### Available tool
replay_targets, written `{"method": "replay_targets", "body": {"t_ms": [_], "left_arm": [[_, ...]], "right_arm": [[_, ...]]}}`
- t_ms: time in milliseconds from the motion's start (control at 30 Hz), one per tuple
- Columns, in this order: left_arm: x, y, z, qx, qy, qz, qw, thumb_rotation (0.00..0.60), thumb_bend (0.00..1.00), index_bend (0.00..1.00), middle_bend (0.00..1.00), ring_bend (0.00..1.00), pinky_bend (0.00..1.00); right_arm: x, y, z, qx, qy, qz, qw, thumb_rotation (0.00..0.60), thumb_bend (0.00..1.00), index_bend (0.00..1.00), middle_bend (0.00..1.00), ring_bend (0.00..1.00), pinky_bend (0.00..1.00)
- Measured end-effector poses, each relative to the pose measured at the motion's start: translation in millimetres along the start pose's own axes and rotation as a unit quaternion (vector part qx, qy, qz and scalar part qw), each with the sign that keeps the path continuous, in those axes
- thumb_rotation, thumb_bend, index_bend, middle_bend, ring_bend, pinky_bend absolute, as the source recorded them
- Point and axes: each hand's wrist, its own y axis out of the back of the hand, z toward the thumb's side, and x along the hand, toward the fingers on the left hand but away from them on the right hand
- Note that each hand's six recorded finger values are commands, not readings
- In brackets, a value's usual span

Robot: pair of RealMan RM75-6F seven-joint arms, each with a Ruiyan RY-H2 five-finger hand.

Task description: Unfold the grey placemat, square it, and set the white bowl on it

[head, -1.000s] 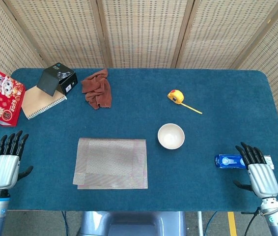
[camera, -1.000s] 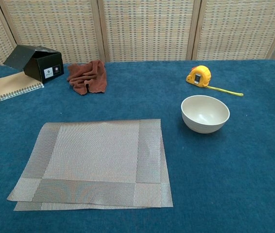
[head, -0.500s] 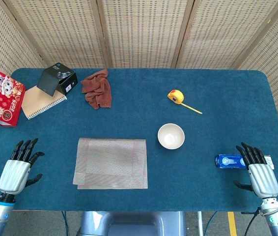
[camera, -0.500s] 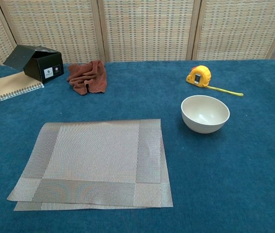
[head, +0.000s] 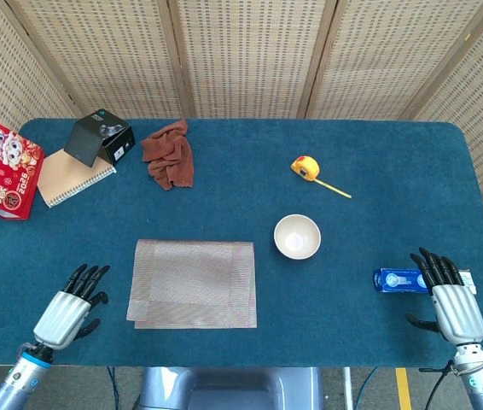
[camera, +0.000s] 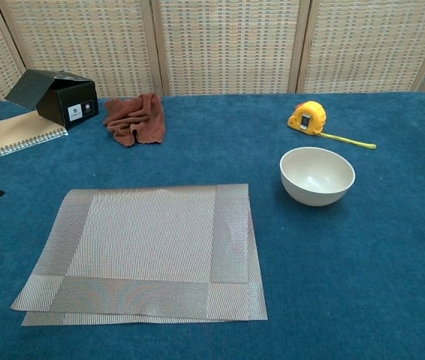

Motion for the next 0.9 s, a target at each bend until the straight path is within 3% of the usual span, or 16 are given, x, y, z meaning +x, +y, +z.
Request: {"method": "replay_targets", "body": {"t_ms": [333, 900], "left_arm": [[15.9, -17.1, 18.1, 0.014, -0.021, -0.022, 0.9994, 0.6, 0.28, 0.48, 0.0, 0.0, 0.0], [27.3, -25.9, 35.9, 0.022, -0.04, -0.031, 0.9985, 0.6, 0.32, 0.48, 0.0, 0.0, 0.0]], "right_arm": [[-0.9, 3.5, -1.1, -0.01, -0.001, -0.002, 1.0, 0.6, 0.09, 0.01, 0.0, 0.0, 0.0], [-1.1, 9.8, -2.2, -0.021, -0.002, -0.008, 0.9997, 0.6, 0.09, 0.01, 0.0, 0.0, 0.0]]}}
